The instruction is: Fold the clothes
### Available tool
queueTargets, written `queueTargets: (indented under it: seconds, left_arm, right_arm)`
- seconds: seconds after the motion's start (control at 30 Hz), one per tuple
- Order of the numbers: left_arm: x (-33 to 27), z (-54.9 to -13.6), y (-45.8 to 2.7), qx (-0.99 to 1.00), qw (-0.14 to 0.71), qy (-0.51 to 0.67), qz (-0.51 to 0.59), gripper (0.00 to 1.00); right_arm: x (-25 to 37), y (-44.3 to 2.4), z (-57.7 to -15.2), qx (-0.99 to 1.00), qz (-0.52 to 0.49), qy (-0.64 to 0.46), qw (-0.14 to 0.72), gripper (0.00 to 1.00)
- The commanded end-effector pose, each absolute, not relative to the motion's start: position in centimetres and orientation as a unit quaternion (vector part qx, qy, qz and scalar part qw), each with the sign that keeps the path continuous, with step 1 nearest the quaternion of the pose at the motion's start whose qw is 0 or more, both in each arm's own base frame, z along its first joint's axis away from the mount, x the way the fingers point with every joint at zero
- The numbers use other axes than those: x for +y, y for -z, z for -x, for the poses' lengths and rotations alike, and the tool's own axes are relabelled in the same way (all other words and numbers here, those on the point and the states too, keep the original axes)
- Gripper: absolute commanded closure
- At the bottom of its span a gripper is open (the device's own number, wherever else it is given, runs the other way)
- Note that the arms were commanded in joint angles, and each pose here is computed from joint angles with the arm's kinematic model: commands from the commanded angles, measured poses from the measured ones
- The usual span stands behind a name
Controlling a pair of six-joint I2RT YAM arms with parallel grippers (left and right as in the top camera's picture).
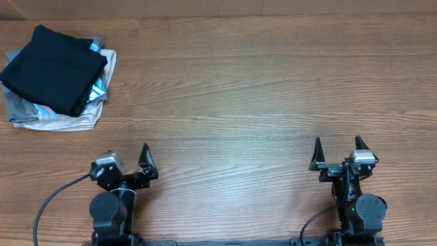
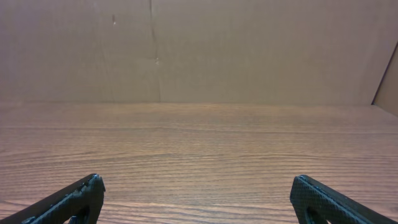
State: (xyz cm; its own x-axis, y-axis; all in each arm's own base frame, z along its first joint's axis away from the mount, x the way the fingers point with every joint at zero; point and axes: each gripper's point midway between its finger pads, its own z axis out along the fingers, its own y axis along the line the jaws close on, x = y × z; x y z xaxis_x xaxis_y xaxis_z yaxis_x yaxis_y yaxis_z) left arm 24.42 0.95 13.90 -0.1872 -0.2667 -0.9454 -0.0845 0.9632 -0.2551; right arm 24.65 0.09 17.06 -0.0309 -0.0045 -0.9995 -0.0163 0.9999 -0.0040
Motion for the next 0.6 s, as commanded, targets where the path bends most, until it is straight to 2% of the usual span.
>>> queueTargets:
  seconds: [0.0, 0.17, 0.57]
  left_arm:
    - [-0.08, -24.38, -14.48, 0.764, 0.645, 0.016, 0.004, 0.0]
    - [-0.36, -24.32, -14.83, 0.758, 0.651, -0.012, -0.036, 0.0]
    - [-0.31, -24.21, -15.45, 0.748, 0.662, -0.024, -0.045, 0.0]
  right_arm:
    - [0.07, -16.98, -24.65, 0.715, 0.009, -0.003, 0.699, 0.0]
    - [0.06, -16.98, -24.65, 0.715, 0.008, -0.003, 0.699, 0.0]
    - [0.06, -16.98, -24.65, 0.715, 0.009, -0.003, 0.699, 0.0]
